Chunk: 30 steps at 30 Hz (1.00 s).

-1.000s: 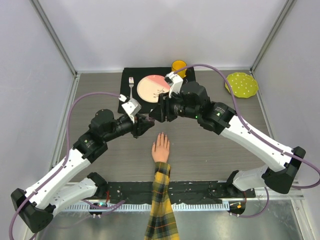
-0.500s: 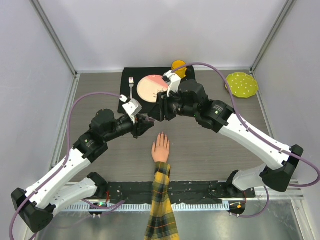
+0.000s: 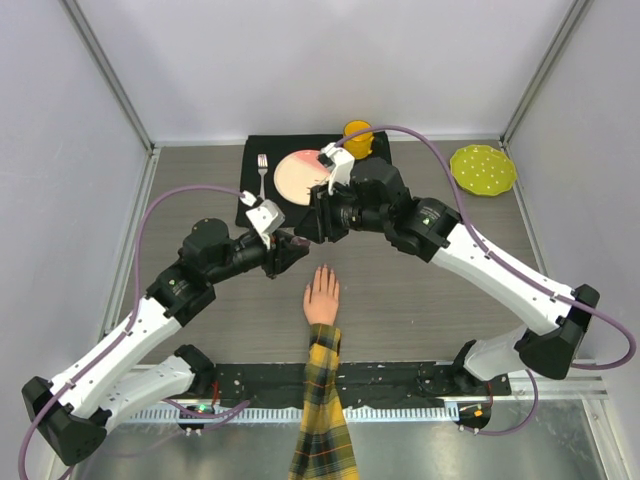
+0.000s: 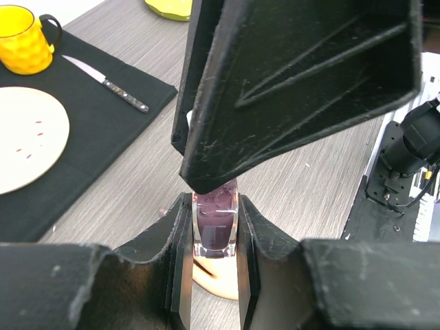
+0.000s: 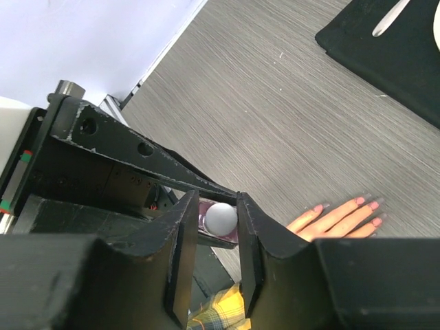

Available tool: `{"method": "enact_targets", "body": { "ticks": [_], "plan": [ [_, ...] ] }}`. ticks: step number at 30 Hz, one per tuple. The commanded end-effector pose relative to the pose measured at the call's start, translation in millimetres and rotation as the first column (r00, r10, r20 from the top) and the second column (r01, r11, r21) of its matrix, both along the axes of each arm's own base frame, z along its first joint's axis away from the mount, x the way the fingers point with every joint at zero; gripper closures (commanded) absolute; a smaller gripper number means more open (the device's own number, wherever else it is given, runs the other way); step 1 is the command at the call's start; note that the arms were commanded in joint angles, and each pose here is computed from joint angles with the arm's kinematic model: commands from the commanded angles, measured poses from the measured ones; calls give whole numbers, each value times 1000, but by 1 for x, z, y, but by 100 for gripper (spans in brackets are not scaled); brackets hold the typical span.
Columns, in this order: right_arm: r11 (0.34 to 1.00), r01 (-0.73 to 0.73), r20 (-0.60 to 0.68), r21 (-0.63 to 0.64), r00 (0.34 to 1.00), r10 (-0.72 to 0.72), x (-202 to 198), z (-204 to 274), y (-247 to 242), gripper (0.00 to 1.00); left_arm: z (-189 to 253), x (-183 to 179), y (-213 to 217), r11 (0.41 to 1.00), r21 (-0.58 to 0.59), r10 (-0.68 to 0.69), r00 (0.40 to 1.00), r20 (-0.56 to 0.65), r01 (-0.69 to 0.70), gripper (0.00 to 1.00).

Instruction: Paint the nails

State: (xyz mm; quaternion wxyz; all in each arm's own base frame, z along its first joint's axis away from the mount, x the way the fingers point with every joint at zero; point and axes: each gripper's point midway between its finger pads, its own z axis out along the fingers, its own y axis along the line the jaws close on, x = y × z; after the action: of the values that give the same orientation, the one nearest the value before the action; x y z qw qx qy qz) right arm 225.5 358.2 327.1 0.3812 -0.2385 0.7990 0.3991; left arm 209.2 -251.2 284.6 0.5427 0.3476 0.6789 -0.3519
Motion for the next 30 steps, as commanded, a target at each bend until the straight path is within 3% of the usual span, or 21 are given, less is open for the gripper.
{"method": "enact_targets", "body": {
  "ticks": [1, 18, 30],
  "plan": [
    [999, -33, 43, 20, 999, 33, -4, 21, 1, 66, 14, -6, 1, 999, -11, -29, 997, 65, 30, 100],
    [987, -157, 11, -32, 987, 158, -19, 15, 0, 59, 10, -15, -1, 996, 15, -91, 992, 82, 90, 100],
    [990, -136, 23, -36, 990, 137, -16, 16, -5, 72, 10, -17, -1, 995, 14, -98, 992, 83, 97, 100]
  ]
}}
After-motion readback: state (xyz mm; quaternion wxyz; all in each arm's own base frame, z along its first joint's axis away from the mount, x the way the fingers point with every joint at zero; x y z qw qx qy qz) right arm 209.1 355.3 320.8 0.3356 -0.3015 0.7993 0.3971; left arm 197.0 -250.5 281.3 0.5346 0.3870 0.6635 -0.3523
